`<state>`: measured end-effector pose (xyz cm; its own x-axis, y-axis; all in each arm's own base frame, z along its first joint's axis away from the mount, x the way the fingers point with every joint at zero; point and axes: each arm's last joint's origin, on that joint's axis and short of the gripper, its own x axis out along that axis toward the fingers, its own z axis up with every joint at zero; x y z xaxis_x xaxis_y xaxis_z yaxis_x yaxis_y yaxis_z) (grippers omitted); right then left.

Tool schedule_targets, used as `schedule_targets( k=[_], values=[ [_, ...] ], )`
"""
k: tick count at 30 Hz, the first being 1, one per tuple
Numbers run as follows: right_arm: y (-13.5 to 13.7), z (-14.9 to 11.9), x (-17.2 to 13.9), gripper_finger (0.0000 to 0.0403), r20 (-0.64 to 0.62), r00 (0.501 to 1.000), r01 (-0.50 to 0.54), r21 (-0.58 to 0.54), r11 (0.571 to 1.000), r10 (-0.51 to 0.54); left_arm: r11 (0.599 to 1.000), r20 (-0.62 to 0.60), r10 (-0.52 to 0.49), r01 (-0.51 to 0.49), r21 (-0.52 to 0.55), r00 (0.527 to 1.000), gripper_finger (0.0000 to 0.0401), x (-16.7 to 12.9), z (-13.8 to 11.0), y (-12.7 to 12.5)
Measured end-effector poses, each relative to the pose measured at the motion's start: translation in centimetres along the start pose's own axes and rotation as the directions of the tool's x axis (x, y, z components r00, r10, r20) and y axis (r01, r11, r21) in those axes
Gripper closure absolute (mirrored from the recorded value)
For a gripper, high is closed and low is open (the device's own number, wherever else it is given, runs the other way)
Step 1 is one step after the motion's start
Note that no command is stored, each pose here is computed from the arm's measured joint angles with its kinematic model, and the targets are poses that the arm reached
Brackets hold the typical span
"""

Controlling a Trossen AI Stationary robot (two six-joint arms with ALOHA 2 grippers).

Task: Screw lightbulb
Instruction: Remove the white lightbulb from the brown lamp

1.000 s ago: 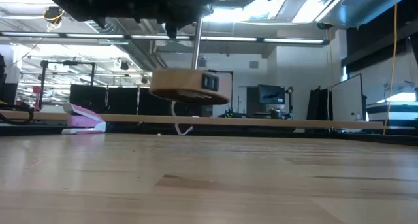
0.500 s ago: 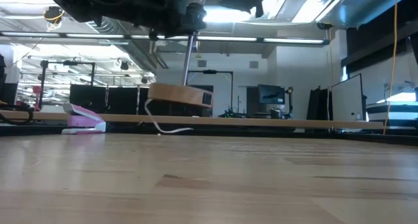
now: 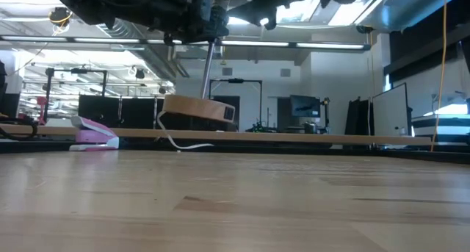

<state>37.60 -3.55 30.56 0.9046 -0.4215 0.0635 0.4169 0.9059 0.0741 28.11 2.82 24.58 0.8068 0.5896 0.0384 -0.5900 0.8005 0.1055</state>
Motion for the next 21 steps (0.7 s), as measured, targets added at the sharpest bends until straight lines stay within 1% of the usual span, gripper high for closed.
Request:
schedule_targets(
  k=[4,7,10,14,15,18,21],
  values=[
    [0.2,0.5,0.4,0.0088,0.02,1.0,-0.002,0.001,1.0,0.002,1.0,0.0,-0.002,0.002,0.0,1.0,0.0257,0.0,0.0,-0.1],
    [0.1,0.4,0.8,0.0105,0.012,1.0,0.004,-0.033,0.999,-0.003,1.0,-0.003,-0.004,0.004,0.002,1.0,0.0258,0.0,0.0,-0.1],
    [0.1,0.7,0.8,0.0147,0.025,1.0,-0.005,-0.039,0.999,0.006,1.0,-0.016,-0.005,0.006,0.009,1.0,0.0261,-0.1,-0.2,-0.1],
    [0.1,0.7,0.8,0.0231,0.017,1.0,-0.016,-0.061,0.998,0.017,1.0,-0.018,-0.014,0.014,0.013,1.0,0.0258,-0.2,-0.2,-0.3],
    [0.2,0.7,0.8,0.0243,0.013,1.0,-0.023,-0.072,0.997,0.024,1.0,-0.018,-0.017,0.017,0.022,1.0,0.0258,-0.2,-0.2,-0.4],
    [0.3,0.8,0.6,0.0244,0.01,0.997,-0.075,-0.078,0.994,0.076,0.999,-0.015,-0.036,0.036,0.022,0.999,0.0261,-0.4,-0.1,-0.7],
    [0.4,1.1,0.4,0.0244,-0.006,0.99,-0.142,-0.081,0.987,0.142,0.995,-0.005,-0.101,0.101,0.004,0.995,0.0262,-0.5,-0.1,-1.0]
  ],
)
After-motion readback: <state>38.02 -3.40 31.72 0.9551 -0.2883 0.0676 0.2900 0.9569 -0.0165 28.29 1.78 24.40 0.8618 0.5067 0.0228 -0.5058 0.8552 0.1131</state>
